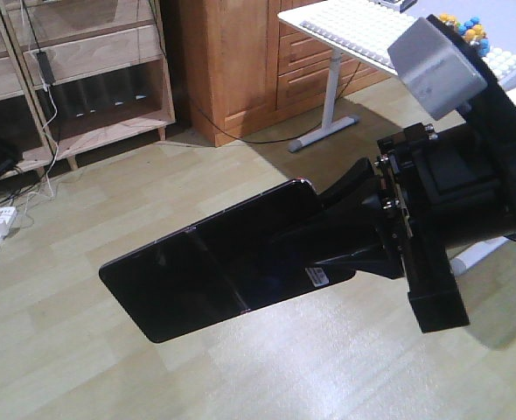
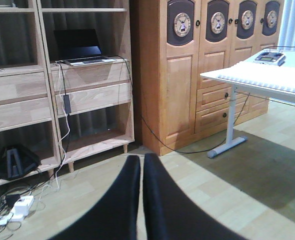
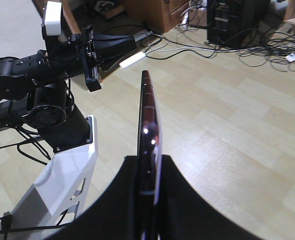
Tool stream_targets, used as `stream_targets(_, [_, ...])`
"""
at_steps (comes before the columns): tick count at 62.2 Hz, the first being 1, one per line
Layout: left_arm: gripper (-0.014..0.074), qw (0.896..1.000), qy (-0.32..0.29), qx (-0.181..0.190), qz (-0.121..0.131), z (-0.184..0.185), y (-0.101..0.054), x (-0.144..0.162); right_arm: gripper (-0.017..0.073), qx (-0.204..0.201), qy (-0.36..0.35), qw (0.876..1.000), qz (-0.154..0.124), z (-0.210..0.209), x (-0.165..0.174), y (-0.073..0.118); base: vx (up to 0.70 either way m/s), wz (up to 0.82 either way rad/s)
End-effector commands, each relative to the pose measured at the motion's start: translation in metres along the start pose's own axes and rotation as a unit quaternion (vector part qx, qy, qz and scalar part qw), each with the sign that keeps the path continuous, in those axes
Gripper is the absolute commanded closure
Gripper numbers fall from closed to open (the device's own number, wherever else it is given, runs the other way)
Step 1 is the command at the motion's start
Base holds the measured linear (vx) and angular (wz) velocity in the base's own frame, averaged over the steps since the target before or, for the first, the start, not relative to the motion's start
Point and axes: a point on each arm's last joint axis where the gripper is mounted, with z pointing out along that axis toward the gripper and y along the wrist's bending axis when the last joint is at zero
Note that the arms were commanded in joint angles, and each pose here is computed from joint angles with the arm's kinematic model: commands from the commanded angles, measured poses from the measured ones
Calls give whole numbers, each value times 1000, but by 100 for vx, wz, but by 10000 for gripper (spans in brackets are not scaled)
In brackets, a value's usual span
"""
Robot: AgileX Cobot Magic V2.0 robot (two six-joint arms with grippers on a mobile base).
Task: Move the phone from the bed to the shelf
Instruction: 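Hold the phone while the base drives up to the wooden shelf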
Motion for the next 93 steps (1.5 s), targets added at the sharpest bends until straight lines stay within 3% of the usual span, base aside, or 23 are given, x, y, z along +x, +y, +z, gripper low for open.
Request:
stream_targets(1, [592, 999, -51, 1, -9, -2, 0, -15, 561, -30, -36, 999, -12, -9, -12, 15, 42, 0])
stream_targets(93, [592, 999, -51, 1, -9, -2, 0, -15, 561, -30, -36, 999, -12, -9, -12, 15, 42, 4])
